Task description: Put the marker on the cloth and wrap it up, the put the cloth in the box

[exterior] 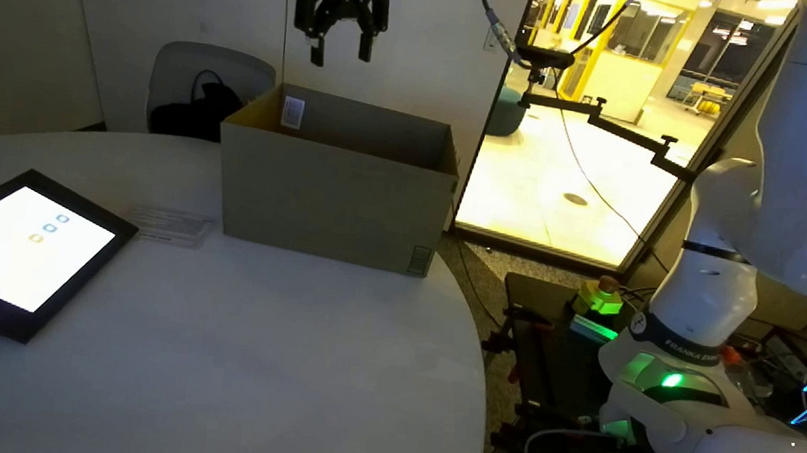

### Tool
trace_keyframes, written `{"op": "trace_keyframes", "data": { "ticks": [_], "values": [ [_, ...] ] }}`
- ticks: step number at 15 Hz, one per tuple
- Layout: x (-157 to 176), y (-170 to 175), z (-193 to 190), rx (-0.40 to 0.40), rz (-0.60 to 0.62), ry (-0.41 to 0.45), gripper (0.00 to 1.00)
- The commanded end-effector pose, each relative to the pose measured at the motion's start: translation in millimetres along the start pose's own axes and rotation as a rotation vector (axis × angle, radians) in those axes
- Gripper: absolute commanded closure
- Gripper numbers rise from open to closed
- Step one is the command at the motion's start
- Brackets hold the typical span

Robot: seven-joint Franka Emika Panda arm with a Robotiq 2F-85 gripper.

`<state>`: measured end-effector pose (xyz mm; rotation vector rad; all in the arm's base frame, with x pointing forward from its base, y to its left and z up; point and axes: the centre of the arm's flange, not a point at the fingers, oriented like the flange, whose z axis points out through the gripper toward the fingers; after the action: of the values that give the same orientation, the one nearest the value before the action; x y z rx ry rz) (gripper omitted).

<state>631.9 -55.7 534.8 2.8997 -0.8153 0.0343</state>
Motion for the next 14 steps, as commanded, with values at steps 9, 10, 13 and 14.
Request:
{"op": "trace_keyframes", "data": {
  "ticks": [9,10,13,14],
  "values": [
    [-199.2,82.3,-92.0,0.04,-0.333,-0.099,0.0],
    [-207.4,90.3,-93.5,0.052,-0.351,-0.082,0.0],
    [-197.1,83.6,-99.2,0.027,-0.344,-0.085,0.0],
    [-202.8,90.9,-100.7,0.033,-0.352,-0.079,0.0]
  ]
}}
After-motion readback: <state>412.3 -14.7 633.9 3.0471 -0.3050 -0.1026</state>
